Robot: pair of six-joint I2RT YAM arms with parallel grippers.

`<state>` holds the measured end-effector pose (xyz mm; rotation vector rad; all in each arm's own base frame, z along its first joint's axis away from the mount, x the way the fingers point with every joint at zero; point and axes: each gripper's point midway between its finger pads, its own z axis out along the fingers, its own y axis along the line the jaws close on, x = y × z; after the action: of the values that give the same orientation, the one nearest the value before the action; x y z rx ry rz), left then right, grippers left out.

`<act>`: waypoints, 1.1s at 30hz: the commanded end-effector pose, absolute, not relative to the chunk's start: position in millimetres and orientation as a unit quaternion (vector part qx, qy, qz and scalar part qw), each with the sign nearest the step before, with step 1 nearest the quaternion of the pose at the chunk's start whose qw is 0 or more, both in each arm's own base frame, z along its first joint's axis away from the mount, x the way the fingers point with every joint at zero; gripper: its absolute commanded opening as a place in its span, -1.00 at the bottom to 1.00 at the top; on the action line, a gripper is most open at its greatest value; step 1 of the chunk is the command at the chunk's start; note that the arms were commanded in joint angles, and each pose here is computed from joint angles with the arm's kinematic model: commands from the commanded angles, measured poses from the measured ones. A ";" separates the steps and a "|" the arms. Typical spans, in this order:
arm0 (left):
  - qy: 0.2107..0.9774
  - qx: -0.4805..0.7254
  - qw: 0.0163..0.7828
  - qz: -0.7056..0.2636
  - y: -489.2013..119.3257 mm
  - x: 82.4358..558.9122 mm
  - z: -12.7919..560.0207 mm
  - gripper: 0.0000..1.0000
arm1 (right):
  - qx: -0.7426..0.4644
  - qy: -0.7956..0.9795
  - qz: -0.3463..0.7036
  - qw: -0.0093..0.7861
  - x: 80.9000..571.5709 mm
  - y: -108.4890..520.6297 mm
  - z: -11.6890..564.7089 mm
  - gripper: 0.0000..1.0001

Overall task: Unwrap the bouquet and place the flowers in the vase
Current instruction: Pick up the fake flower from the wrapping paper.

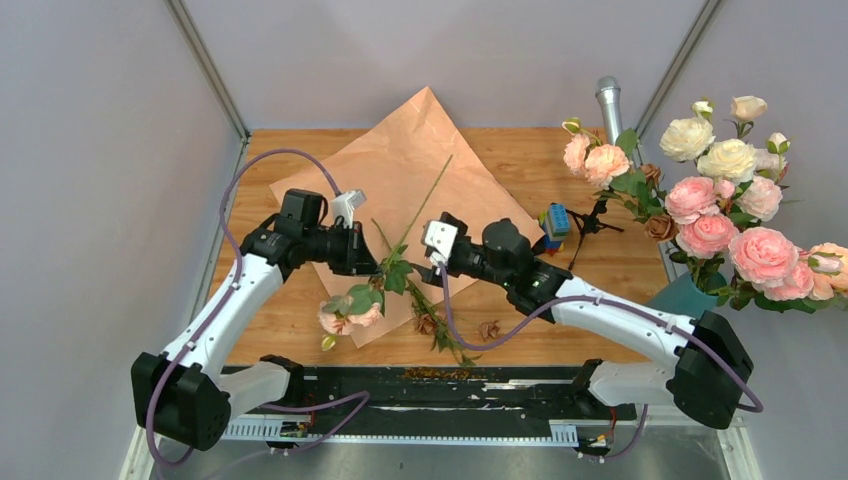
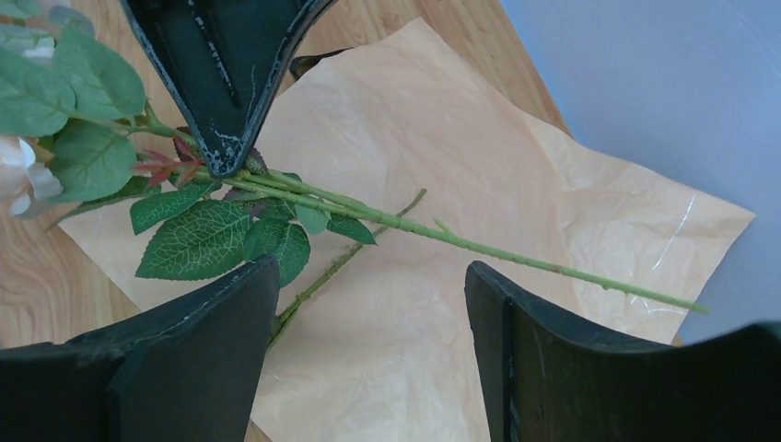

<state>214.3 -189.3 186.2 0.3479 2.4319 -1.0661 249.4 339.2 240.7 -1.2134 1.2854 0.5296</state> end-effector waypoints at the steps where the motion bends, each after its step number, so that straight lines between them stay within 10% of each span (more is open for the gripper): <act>1: 0.862 0.177 0.206 -0.428 -199.8 189.9 196.7 -1.00 | -0.576 0.488 0.166 0.635 234.1 341.9 250.3 0.49; 20: 0.847 0.206 0.169 -0.461 -209.4 164.8 199.5 -1.00 | -0.652 0.452 0.089 0.602 210.8 386.0 221.7 0.48; 33: 0.843 0.209 0.173 -0.465 -210.8 165.6 203.9 -1.00 | -0.690 0.437 0.097 0.569 188.6 410.9 202.4 0.11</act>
<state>168.9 -207.1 193.2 0.5351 2.4485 -1.2819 187.2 399.1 185.1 -1.6462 1.0491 0.2319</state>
